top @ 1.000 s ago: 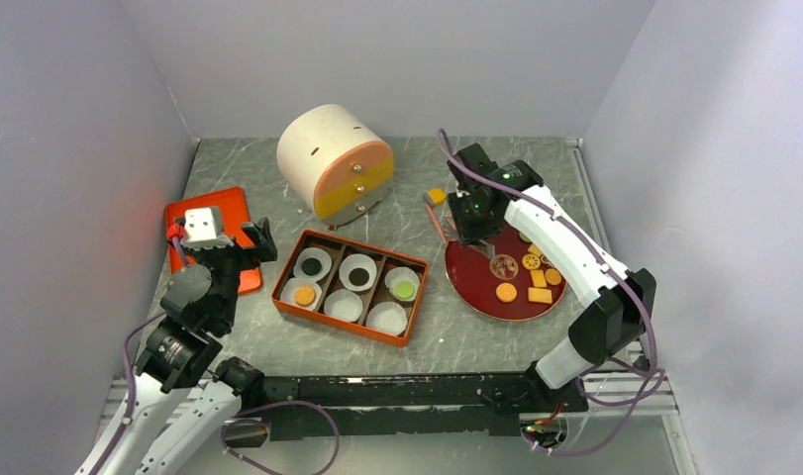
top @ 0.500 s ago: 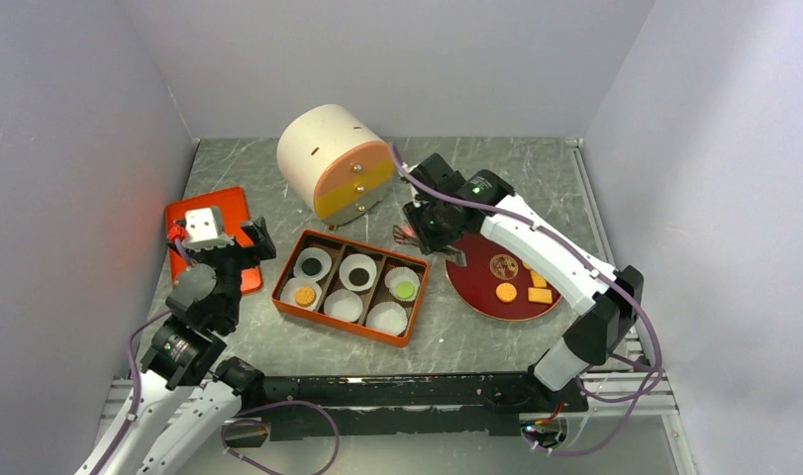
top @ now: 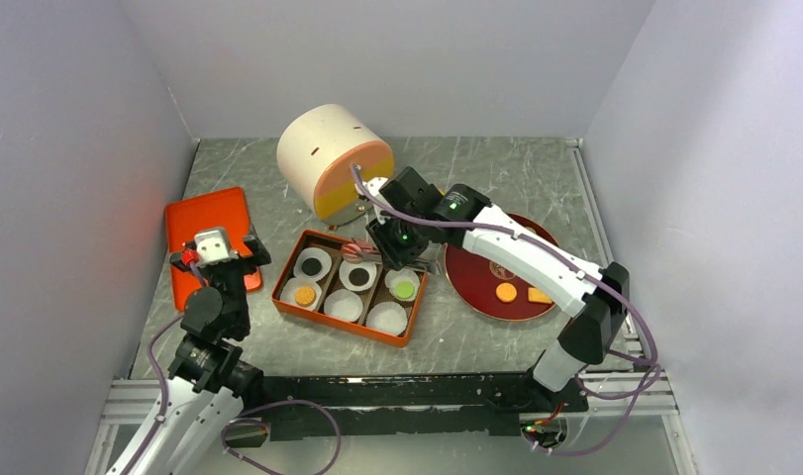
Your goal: Pack the cookies
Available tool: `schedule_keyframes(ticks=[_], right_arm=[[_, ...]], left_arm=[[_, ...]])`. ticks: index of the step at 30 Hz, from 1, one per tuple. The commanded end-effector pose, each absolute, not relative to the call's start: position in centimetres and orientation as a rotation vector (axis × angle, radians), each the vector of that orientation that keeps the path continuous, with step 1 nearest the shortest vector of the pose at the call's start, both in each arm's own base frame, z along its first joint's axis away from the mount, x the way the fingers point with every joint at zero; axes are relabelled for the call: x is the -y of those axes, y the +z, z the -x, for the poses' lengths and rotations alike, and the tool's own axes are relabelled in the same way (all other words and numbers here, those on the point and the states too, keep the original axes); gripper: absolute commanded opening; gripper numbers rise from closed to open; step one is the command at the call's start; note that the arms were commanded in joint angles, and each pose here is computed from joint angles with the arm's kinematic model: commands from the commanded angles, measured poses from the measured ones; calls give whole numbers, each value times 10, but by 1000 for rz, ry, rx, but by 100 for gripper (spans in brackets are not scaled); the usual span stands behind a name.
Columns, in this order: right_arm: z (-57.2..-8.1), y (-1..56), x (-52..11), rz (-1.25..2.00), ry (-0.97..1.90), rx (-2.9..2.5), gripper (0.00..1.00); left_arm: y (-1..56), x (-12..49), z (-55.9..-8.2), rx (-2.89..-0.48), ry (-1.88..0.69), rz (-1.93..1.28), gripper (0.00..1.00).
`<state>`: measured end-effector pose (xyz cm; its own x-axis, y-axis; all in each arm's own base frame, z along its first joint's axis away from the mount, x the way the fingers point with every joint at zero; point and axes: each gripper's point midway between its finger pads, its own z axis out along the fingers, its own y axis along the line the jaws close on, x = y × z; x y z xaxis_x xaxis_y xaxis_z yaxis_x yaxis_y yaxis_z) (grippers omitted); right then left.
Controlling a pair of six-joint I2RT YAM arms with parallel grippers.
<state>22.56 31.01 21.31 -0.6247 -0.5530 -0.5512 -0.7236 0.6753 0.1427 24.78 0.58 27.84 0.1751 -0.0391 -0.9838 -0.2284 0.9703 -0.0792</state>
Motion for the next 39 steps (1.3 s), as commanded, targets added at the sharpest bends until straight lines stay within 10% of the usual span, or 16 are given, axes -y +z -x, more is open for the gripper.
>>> schedule_keyframes(ticks=[1, 39], right_arm=[[-224, 213, -329, 1074, 562, -2341, 37], [-168, 159, -340, 1353, 629, -2309, 38]], left_arm=[[293, -21, -252, -1314, 198, 261, 97], [273, -50, -266, -1374, 339, 326, 97]])
